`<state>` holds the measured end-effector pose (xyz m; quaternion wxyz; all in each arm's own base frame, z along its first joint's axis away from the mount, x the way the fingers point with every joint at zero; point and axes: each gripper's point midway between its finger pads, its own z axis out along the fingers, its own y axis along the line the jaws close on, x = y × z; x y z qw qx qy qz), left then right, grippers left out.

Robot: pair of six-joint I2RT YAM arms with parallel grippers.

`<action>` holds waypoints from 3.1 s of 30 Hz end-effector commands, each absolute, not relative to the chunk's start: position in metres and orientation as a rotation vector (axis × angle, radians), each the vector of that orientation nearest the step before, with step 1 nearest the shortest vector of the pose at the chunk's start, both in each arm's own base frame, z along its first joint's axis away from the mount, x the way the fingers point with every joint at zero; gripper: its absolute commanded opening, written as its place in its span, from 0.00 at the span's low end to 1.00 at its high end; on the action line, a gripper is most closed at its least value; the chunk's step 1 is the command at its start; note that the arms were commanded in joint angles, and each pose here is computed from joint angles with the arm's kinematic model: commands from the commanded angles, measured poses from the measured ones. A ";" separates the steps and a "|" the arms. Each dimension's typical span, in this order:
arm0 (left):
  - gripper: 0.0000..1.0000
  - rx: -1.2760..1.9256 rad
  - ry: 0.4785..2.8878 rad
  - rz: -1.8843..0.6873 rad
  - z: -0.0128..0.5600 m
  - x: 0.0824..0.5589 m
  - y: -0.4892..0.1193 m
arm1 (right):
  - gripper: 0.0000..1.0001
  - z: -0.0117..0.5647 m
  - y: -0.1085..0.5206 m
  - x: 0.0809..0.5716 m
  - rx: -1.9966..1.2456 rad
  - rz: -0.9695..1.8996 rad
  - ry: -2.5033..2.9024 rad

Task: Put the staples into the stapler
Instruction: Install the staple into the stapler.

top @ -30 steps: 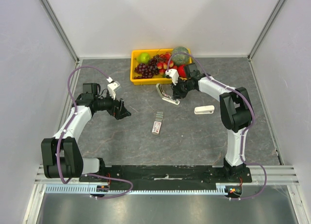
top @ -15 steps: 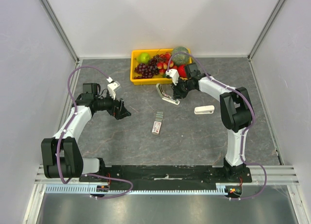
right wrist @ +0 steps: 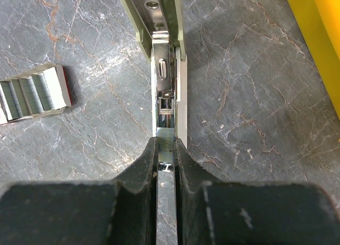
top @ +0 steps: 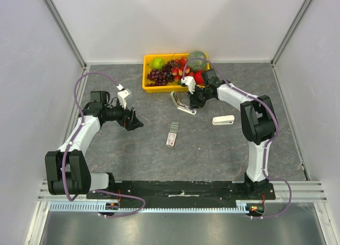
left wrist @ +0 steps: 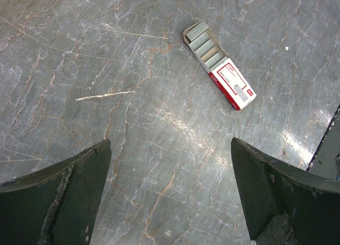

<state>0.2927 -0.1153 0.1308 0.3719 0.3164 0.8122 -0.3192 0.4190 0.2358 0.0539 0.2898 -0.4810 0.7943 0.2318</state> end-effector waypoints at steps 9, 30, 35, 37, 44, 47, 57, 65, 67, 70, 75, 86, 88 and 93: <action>1.00 0.831 2.041 -0.831 0.134 0.295 -0.118 | 0.16 0.062 0.237 0.428 -1.317 0.606 2.076; 1.00 0.828 2.043 -0.824 0.134 0.296 -0.117 | 0.23 0.062 0.239 0.426 -1.332 0.629 2.073; 1.00 0.828 2.046 -0.826 0.133 0.295 -0.117 | 0.24 0.065 0.239 0.426 -1.332 0.632 2.066; 1.00 0.832 2.042 -0.824 0.134 0.296 -0.117 | 0.24 0.065 0.240 0.425 -1.334 0.634 2.067; 1.00 0.831 2.043 -0.823 0.134 0.295 -0.117 | 0.27 0.066 0.241 0.425 -1.333 0.639 2.063; 1.00 0.831 2.043 -0.823 0.134 0.296 -0.117 | 0.28 0.068 0.241 0.425 -1.333 0.643 2.057; 1.00 0.832 2.045 -0.823 0.133 0.295 -0.117 | 0.28 0.074 0.242 0.425 -1.328 0.639 2.048; 1.00 0.829 2.045 -0.822 0.134 0.295 -0.117 | 0.30 0.085 0.242 0.428 -1.321 0.628 2.023; 1.00 0.830 2.047 -0.823 0.133 0.295 -0.117 | 0.30 0.088 0.242 0.428 -1.320 0.623 2.019; 1.00 0.829 2.047 -0.824 0.133 0.295 -0.117 | 0.32 0.091 0.242 0.430 -1.316 0.616 2.011; 1.00 0.828 2.047 -0.820 0.133 0.295 -0.116 | 0.33 0.095 0.242 0.431 -1.309 0.608 2.002; 1.00 0.828 2.038 -0.793 0.135 0.302 -0.115 | 0.35 0.114 0.226 0.436 -1.330 0.506 1.951; 1.00 0.843 2.022 -0.772 0.137 0.306 -0.113 | 0.37 0.114 0.220 0.428 -1.391 0.480 1.904; 1.00 0.900 1.917 -0.785 0.150 0.320 -0.120 | 0.39 0.100 0.213 0.410 -1.423 0.460 1.866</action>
